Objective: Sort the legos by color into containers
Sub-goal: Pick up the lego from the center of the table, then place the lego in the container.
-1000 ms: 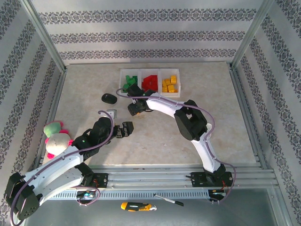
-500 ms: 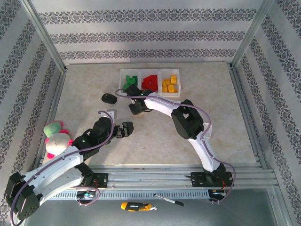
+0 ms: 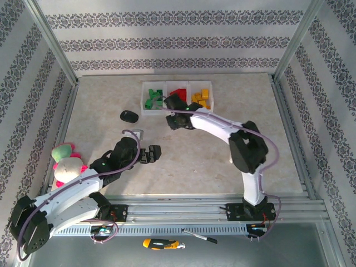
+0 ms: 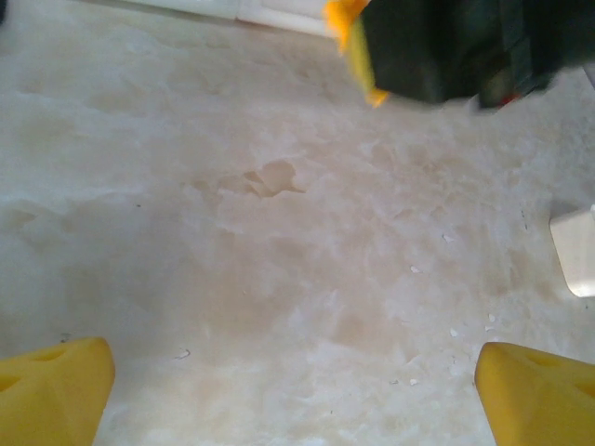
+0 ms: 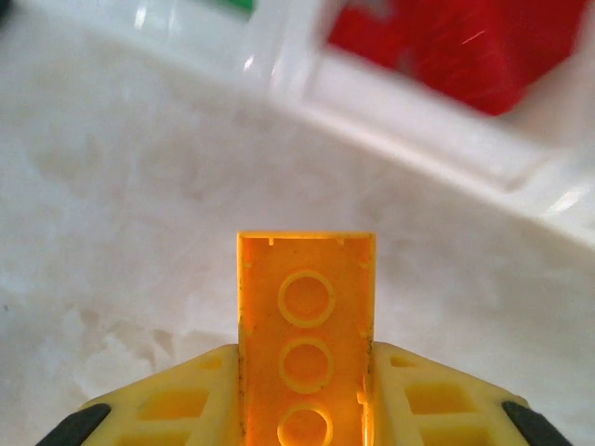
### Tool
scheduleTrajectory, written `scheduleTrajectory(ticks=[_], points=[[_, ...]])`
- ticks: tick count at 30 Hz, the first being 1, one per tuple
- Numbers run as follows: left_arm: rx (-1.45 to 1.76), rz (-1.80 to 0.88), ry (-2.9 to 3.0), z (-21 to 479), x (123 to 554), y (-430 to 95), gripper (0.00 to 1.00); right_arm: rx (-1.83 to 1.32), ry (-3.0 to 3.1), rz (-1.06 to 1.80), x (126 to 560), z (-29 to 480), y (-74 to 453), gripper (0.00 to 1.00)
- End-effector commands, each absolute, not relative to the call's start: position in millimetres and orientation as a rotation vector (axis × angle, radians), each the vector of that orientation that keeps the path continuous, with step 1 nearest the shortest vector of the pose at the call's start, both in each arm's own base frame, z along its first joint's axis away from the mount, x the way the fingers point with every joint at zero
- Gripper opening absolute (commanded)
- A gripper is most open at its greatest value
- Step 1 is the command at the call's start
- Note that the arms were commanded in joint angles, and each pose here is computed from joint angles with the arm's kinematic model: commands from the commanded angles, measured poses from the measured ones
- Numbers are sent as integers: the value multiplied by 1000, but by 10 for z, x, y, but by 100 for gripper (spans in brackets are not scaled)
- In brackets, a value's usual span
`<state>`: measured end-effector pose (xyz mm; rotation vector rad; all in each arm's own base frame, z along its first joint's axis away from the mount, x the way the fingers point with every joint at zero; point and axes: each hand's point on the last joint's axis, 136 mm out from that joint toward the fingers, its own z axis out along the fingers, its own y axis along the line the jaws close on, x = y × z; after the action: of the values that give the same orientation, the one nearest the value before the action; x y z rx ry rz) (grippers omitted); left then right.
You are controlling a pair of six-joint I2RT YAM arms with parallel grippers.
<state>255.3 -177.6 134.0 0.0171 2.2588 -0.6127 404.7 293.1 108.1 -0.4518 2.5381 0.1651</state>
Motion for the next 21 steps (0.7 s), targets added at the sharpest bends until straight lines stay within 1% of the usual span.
scheduleTrajectory(ticks=[1, 7, 15, 19, 20, 21], points=[[74, -676, 2209, 1439, 2631, -1924, 99, -256, 2445, 132, 4301, 1388, 2540, 29], [95, -702, 2205, 1443, 2703, -2036, 99, -99, 2427, 127, 4826, 1439, 2027, 29], [65, -639, 2187, 1459, 2770, -1951, 99, -40, 2441, 107, 5562, 1292, 1782, 31], [84, -544, 2159, 1534, 2845, -1859, 99, -36, 2421, 120, 5829, 1334, 1734, 37], [88, -513, 2151, 1559, 2872, -1824, 99, -39, 2414, 120, 5864, 1375, 1731, 40], [95, -472, 2144, 1578, 2901, -1777, 99, -45, 2409, 119, 5887, 1414, 1732, 47]])
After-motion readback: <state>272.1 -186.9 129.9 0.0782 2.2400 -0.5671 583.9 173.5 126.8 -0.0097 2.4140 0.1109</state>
